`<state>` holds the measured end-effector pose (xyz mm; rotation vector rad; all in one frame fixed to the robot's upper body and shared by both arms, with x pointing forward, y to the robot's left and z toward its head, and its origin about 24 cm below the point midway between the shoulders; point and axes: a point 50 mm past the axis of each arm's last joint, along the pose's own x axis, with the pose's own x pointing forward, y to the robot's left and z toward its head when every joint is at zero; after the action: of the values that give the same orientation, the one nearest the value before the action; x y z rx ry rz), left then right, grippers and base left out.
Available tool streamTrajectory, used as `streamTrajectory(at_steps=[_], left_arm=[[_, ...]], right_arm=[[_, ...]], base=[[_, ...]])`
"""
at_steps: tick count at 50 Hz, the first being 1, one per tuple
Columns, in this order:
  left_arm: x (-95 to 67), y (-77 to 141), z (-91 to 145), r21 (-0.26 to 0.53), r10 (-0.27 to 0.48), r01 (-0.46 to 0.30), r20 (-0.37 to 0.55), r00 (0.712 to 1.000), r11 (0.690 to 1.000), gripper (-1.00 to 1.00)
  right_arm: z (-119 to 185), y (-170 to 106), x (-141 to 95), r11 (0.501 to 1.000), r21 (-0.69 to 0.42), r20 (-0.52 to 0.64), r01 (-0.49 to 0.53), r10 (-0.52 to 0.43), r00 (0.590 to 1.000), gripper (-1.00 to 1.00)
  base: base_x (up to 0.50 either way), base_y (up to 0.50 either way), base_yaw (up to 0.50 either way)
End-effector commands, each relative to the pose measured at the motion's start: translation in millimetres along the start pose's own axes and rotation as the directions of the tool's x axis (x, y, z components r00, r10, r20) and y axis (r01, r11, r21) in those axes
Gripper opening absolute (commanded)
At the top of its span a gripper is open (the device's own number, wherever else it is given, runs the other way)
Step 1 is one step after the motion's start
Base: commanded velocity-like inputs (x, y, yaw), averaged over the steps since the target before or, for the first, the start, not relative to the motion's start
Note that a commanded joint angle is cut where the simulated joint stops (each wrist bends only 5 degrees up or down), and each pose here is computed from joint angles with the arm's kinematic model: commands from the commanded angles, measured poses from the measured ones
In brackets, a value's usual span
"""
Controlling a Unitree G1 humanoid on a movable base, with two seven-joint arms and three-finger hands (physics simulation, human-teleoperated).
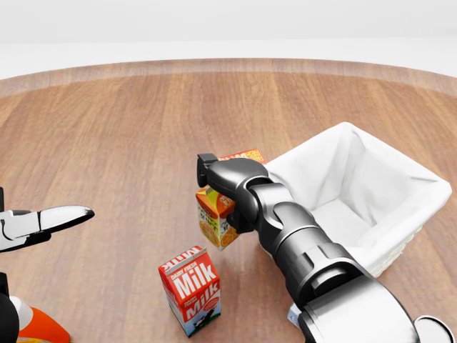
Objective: Pick up the orange juice, and put it in the basket.
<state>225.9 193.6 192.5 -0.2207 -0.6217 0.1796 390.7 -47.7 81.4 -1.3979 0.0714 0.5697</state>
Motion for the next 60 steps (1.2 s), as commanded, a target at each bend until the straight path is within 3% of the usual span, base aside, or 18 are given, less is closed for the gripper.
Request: streamTrajectory(at_steps=[1,60], left_arm=[[0.4,0,-1,0.0,-0.001,0.001,-0.003,1.0,1.0,1.0],[0.5,0,-1,0.001,-0.001,0.001,-0.006,1.0,1.0,1.0]], right_arm=[[2,-21,-1,0.996,-0.069,0.004,0.056,-0.056,0.998,-1.0],[8,-107,-16,0.986,-0.042,0.043,0.164,-0.162,0.986,-1.0]], base=[[0.0,0.0,0.0],[0.0,0.0,0.0]])
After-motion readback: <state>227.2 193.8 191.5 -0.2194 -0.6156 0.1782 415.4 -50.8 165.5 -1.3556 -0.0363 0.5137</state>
